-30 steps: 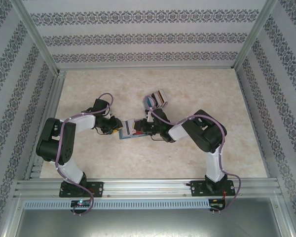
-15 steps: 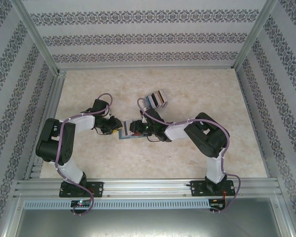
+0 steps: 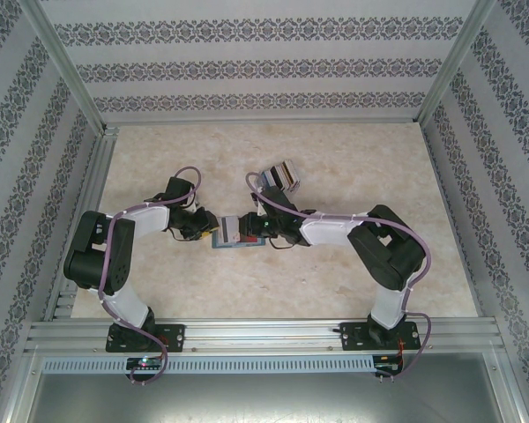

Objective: Put the credit cards into the card holder

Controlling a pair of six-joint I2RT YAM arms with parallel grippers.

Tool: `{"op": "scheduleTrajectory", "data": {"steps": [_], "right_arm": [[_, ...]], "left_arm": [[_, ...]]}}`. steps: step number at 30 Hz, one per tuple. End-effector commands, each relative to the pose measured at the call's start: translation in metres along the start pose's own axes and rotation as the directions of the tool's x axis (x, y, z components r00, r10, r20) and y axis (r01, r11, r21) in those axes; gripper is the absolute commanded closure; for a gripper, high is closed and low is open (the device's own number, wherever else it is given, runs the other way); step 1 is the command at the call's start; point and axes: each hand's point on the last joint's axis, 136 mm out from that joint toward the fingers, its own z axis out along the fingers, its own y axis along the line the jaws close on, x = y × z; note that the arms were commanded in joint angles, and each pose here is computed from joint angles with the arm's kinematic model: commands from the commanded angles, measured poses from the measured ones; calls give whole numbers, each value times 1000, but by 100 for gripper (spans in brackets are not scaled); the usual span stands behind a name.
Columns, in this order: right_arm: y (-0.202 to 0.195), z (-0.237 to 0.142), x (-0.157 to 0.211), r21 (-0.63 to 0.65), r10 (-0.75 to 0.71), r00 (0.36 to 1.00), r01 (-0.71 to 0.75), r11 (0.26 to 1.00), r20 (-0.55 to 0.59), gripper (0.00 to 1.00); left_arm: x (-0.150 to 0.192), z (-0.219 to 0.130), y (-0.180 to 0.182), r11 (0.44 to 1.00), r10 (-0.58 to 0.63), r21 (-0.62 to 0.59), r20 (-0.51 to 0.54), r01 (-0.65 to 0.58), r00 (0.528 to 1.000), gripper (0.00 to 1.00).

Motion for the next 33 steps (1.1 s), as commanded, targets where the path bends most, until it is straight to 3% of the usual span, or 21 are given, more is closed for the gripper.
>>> {"op": "scheduleTrajectory", "data": {"steps": [1,16,33], "right_arm": [[-1,8,5,0,-8,999,8,1000,-48,87],[-8,38,22,70,-30,985,43,997,-170,87],[4,44,27,77,-73,975,90,993,-209,84]], "left_arm": [[6,-1,6,1000,-11,-10,-8,11,1000,70],[7,0,7,1000,-18,-4,-8,18,1000,70],[7,-1,4,1000,-16,9,-3,16,1000,70]]}}
